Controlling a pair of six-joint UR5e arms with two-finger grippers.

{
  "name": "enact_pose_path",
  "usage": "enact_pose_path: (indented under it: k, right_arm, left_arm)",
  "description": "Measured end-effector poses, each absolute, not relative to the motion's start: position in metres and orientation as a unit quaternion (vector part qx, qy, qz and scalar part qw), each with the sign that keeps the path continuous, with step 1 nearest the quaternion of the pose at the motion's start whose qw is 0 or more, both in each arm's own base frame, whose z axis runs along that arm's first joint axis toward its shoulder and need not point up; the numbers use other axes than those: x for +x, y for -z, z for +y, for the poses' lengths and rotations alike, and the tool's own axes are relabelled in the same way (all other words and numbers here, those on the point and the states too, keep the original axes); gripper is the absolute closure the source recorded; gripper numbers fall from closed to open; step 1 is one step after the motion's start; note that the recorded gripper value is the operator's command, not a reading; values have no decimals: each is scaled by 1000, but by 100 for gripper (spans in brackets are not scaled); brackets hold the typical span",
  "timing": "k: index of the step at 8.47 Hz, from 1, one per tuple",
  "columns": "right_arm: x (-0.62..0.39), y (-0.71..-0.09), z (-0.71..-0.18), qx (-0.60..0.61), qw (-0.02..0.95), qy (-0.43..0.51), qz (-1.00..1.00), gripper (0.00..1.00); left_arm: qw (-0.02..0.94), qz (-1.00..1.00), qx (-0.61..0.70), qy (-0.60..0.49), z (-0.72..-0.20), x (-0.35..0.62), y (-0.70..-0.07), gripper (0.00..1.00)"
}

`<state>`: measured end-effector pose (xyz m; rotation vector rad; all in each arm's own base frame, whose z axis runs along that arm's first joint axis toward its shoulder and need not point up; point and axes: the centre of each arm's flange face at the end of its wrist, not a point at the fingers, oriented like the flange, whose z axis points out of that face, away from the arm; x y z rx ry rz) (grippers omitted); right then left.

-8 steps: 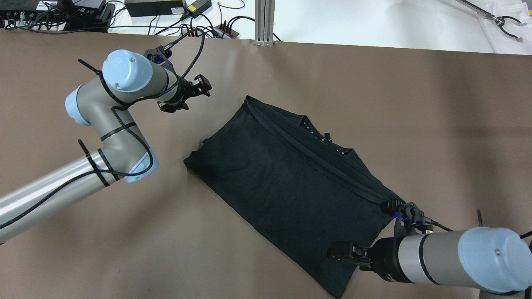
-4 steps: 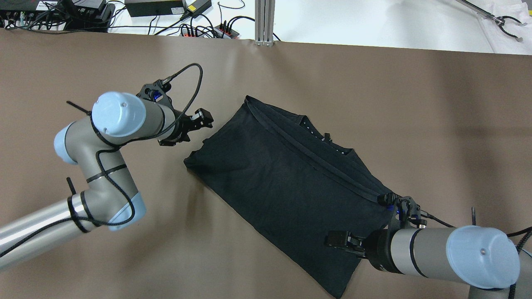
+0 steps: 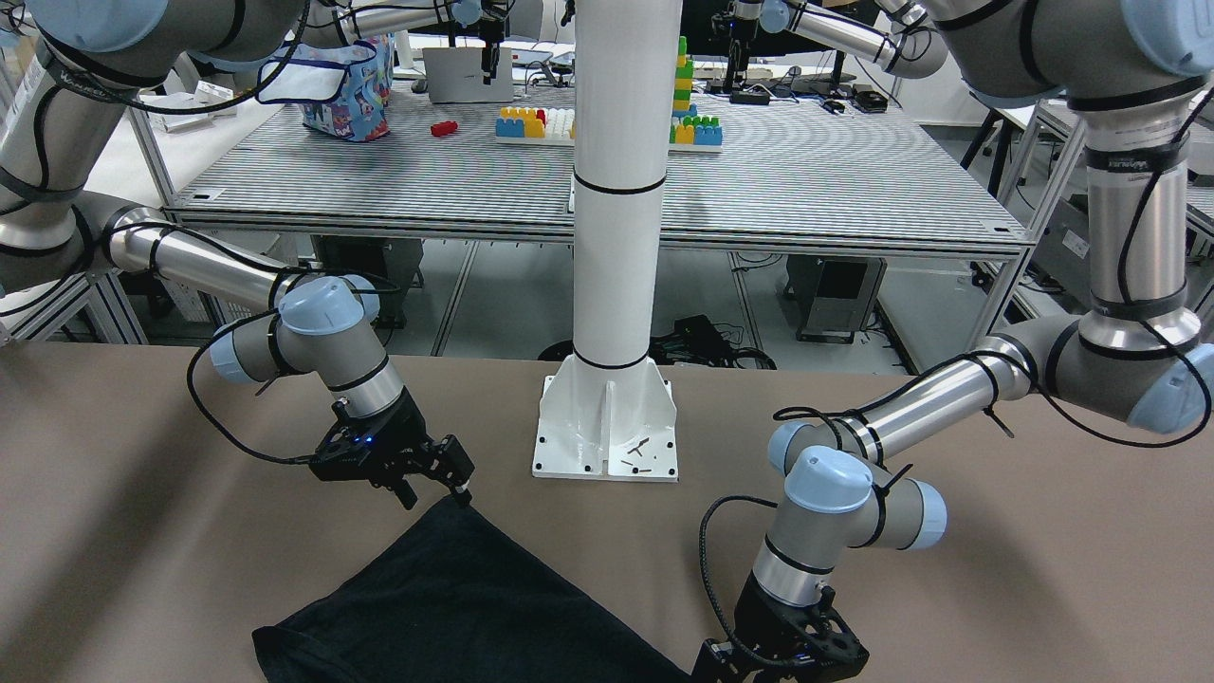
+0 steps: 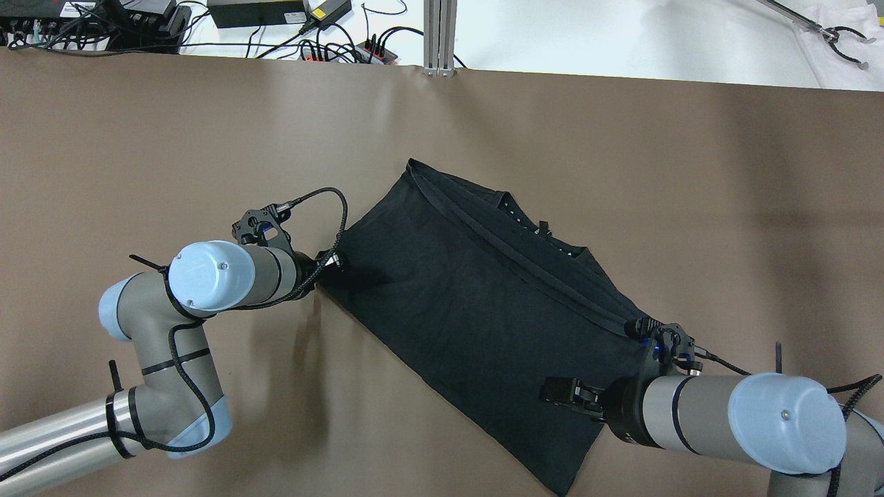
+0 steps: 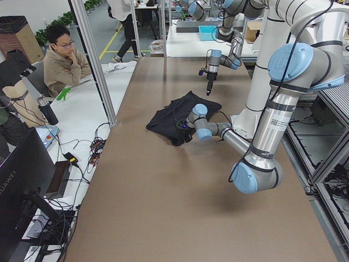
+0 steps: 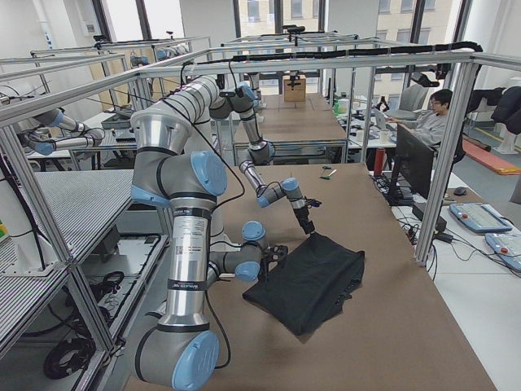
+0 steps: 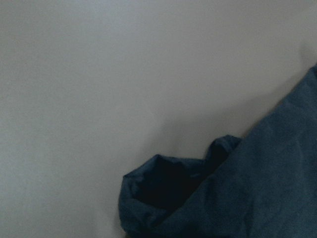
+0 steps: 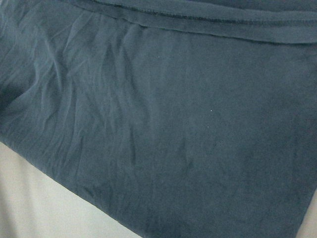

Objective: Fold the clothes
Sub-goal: 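Grasp the shirt's corner nearest the left gripper with the left gripper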

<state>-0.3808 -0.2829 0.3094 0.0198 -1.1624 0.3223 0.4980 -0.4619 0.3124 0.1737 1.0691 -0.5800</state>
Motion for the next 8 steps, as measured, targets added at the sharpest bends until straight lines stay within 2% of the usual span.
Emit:
enact_pose_path:
  k: [1, 2, 4, 5, 6, 8]
  right_arm:
    - [-382, -311, -283, 7, 824, -155, -546, 5]
    - [-383, -312, -283, 3, 823, -160, -544, 5]
    - [-386, -316, -284, -1, 825, -166, -541, 5]
    - [-387, -317, -284, -2, 825, -166, -541, 5]
    - [-388, -317, -284, -2, 825, -166, -540, 5]
    - [-389, -318, -284, -2, 825, -166, -539, 5]
  left_arm:
    - [822, 492, 84, 275, -471, 498, -324, 31]
    - [826, 481, 90, 279, -484, 494, -335, 42]
    - [833, 466, 106, 278, -508, 482, -347, 75]
    - [833, 466, 109, 276, -514, 479, -345, 72]
    - [831, 471, 109, 275, -515, 480, -339, 51]
    - [825, 486, 105, 268, -507, 474, -323, 34]
